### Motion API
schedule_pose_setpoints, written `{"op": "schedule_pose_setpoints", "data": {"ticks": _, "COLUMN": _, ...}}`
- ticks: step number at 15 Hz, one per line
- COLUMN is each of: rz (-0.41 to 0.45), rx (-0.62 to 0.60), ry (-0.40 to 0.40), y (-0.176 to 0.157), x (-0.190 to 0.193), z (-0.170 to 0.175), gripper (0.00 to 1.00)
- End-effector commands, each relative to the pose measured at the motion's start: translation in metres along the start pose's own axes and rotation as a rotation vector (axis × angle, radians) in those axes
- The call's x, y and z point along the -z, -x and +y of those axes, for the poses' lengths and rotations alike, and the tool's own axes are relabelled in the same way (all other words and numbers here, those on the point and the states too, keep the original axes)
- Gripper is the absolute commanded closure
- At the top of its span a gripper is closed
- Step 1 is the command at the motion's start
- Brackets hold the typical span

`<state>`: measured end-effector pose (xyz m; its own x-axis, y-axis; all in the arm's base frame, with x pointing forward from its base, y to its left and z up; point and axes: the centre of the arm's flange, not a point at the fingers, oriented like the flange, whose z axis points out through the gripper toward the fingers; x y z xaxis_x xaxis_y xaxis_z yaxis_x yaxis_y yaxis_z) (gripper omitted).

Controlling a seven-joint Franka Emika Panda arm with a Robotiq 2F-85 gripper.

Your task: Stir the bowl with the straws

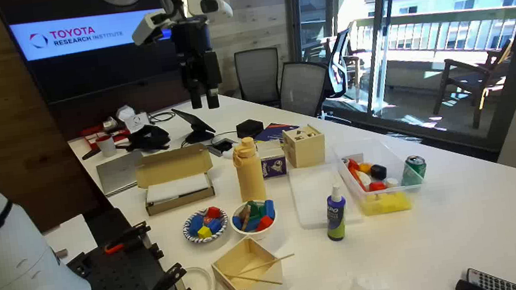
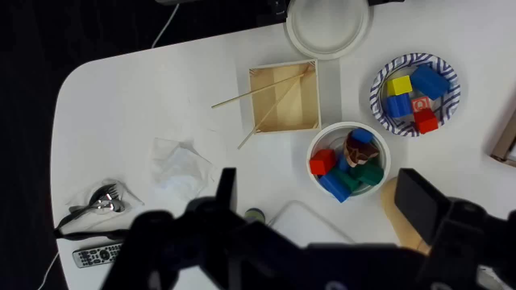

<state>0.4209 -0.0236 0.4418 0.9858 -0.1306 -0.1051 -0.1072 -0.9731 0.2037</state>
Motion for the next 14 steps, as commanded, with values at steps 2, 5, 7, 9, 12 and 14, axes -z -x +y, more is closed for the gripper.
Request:
{"op": "schedule_pose_setpoints", "data": {"ticks": 2, "rz": 0.000, "rx": 0.000, "ry": 0.000, "y": 0.000, "x": 0.000, "z": 0.000, "gripper": 0.00}}
{"op": "schedule_pose_setpoints", "data": {"ticks": 5, "rz": 0.019, "rx": -0.123, "ry": 0.022, "y": -0.013, "x": -0.025, "z": -0.007, "gripper": 0.00}}
{"op": "schedule_pose_setpoints", "data": {"ticks": 7, "rz": 0.066, "rx": -0.245, "ry": 0.024, "y": -0.027, "x": -0.061, "z": -0.007, "gripper": 0.00}}
{"op": "schedule_pose_setpoints", "data": {"ticks": 9, "rz": 0.089, "rx": -0.360, "ry": 0.015, "y": -0.034, "x": -0.104, "z": -0.004, "gripper": 0.00}}
{"op": "schedule_pose_setpoints", "data": {"ticks": 12, "rz": 0.122, "rx": -0.522, "ry": 0.015, "y": -0.028, "x": -0.168, "z": 0.007, "gripper": 0.00}}
{"op": "schedule_pose_setpoints", "data": {"ticks": 14, "rz": 0.126, "rx": -0.634, "ry": 0.012, "y": -0.018, "x": -0.205, "z": 0.020, "gripper": 0.00}}
